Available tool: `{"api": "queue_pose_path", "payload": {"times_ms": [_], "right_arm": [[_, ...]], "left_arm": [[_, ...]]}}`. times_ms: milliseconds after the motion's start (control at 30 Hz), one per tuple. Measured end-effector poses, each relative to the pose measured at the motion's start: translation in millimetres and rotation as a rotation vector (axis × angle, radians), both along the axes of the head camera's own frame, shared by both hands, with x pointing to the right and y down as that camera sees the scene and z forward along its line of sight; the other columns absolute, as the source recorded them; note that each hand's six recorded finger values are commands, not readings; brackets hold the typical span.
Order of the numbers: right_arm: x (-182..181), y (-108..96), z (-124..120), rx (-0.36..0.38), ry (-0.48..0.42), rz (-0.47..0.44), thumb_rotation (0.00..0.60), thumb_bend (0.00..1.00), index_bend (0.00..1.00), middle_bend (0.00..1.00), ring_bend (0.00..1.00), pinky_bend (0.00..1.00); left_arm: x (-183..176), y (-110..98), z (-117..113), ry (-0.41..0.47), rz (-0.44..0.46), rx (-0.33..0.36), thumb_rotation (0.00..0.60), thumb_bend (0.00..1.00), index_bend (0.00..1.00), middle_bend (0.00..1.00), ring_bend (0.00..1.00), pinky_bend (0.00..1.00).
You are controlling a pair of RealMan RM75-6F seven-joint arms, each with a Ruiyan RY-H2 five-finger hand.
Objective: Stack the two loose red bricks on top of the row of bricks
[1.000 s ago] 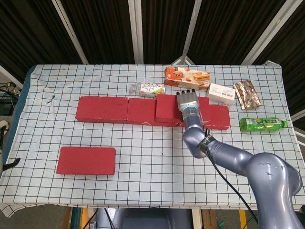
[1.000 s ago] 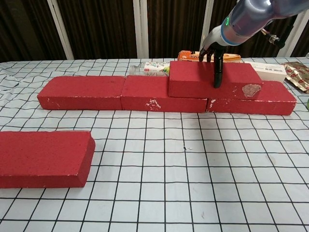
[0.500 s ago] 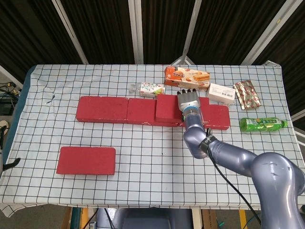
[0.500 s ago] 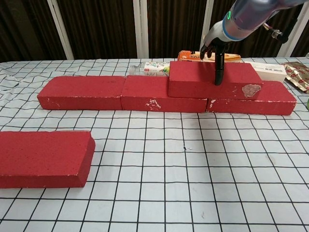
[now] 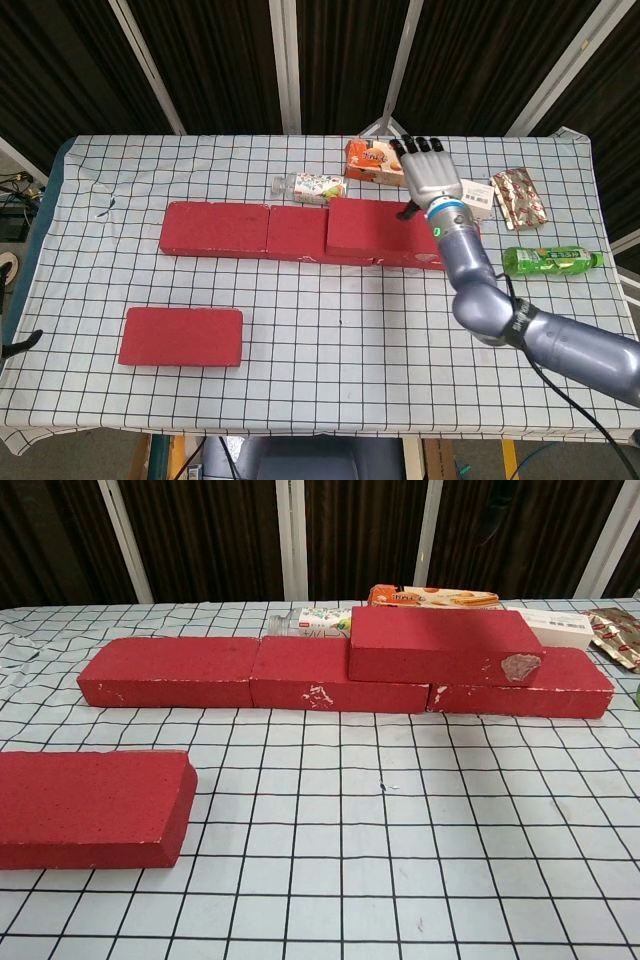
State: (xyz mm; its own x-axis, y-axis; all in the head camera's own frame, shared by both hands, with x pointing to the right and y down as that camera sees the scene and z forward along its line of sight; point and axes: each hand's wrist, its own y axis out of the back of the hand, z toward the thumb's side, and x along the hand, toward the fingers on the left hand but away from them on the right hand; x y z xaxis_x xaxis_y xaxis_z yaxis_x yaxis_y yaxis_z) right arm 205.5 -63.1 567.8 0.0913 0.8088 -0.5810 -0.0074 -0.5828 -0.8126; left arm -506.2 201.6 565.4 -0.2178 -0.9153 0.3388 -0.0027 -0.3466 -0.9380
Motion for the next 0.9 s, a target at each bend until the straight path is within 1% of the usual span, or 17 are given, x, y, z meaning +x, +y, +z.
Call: {"api": "queue_pose_path", "payload": {"times_ms": [33,100,200,233,300,333,367,400,433,467,533,600,633,733,833,900], "right_arm": [[17.0,4.0,-5.2,0.036,-0.023,0.015,0.6,0.17,0.0,0.0,0.0,0.0],[44.9,13.4,-11.7,0.079,-0.062,0.045,0.6,0.17,0.0,0.0,0.0,0.0],[91.8,37.2,-20.9,0.136,-0.134,0.102,0.6,0.17,0.0,0.0,0.0,0.0],[112.1,50.7,-23.3,0.152,-0.159,0.131,0.6,0.17,0.0,0.0,0.0,0.0],[146.1,77.4,-25.6,0.174,-0.181,0.181,0.6,0.17,0.0,0.0,0.0,0.0],[168.6,98.6,-27.5,0.19,-0.186,0.213,0.6,0.17,0.0,0.0,0.0,0.0],[184.1,115.3,-29.6,0.203,-0.186,0.235,0.6,0.17,0.0,0.0,0.0,0.0],[197.9,132.3,-32.3,0.217,-0.184,0.254,0.6,0.17,0.0,0.0,0.0,0.0],[213.2,154.7,-36.3,0.235,-0.177,0.272,0.6,0.17,0.0,0.0,0.0,0.0],[222.2,170.5,-39.7,0.247,-0.171,0.282,0.6,0.17,0.0,0.0,0.0,0.0],[235.0,201.0,-47.6,0.275,-0.167,0.294,0.6,0.17,0.0,0.0,0.0,0.0],[240.6,223.1,-52.8,0.291,-0.167,0.3,0.6,0.17,0.0,0.0,0.0,0.0],[243.1,238.3,-55.1,0.294,-0.165,0.303,0.6,0.17,0.0,0.0,0.0,0.0],[243.5,271.1,-58.1,0.286,-0.156,0.301,0.6,0.17,0.0,0.0,0.0,0.0],[239.0,289.1,-57.2,0.259,-0.138,0.292,0.6,0.17,0.0,0.0,0.0,0.0],[235.0,295.3,-56.2,0.24,-0.127,0.282,0.6,0.17,0.0,0.0,0.0,0.0]], "left_arm": [[1.1,0.1,-0.6,0.004,0.005,0.003,0.6,0.18,0.0,0.0,0.0,0.13],[4.5,0.4,-2.4,0.017,0.022,0.013,0.6,0.18,0.0,0.0,0.0,0.13],[11.5,2.0,-4.5,0.044,0.051,0.023,0.6,0.18,0.0,0.0,0.0,0.13],[14.4,3.0,-5.0,0.059,0.062,0.023,0.6,0.18,0.0,0.0,0.0,0.13],[22.2,5.0,-6.3,0.103,0.094,0.024,0.6,0.16,0.0,0.0,0.0,0.13],[25.5,5.8,-6.6,0.124,0.108,0.023,0.6,0.14,0.0,0.0,0.0,0.13],[28.5,6.6,-6.9,0.146,0.12,0.021,0.6,0.13,0.0,0.0,0.0,0.13],[31.6,7.6,-6.8,0.175,0.132,0.016,0.6,0.1,0.0,0.0,0.0,0.13],[33.2,8.4,-6.6,0.195,0.139,0.009,0.6,0.08,0.0,0.0,0.0,0.13],[34.3,9.2,-6.2,0.211,0.145,0.0,0.6,0.06,0.0,0.0,0.0,0.13],[36.6,10.4,-6.1,0.231,0.166,-0.025,0.6,0.03,0.0,0.0,0.0,0.13],[39.6,9.6,-8.1,0.243,0.19,-0.041,0.6,0.01,0.0,0.0,0.0,0.13],[40.5,9.0,-9.2,0.251,0.197,-0.048,0.6,0.01,0.0,0.0,0.0,0.13],[44.0,5.9,-11.7,0.284,0.212,-0.086,0.6,0.01,0.0,0.0,0.0,0.13],[50.7,2.7,-11.4,0.315,0.222,-0.141,0.6,0.0,0.0,0.0,0.0,0.09],[57.2,2.3,-8.5,0.326,0.228,-0.185,0.6,0.0,0.0,0.0,0.0,0.06]]}}
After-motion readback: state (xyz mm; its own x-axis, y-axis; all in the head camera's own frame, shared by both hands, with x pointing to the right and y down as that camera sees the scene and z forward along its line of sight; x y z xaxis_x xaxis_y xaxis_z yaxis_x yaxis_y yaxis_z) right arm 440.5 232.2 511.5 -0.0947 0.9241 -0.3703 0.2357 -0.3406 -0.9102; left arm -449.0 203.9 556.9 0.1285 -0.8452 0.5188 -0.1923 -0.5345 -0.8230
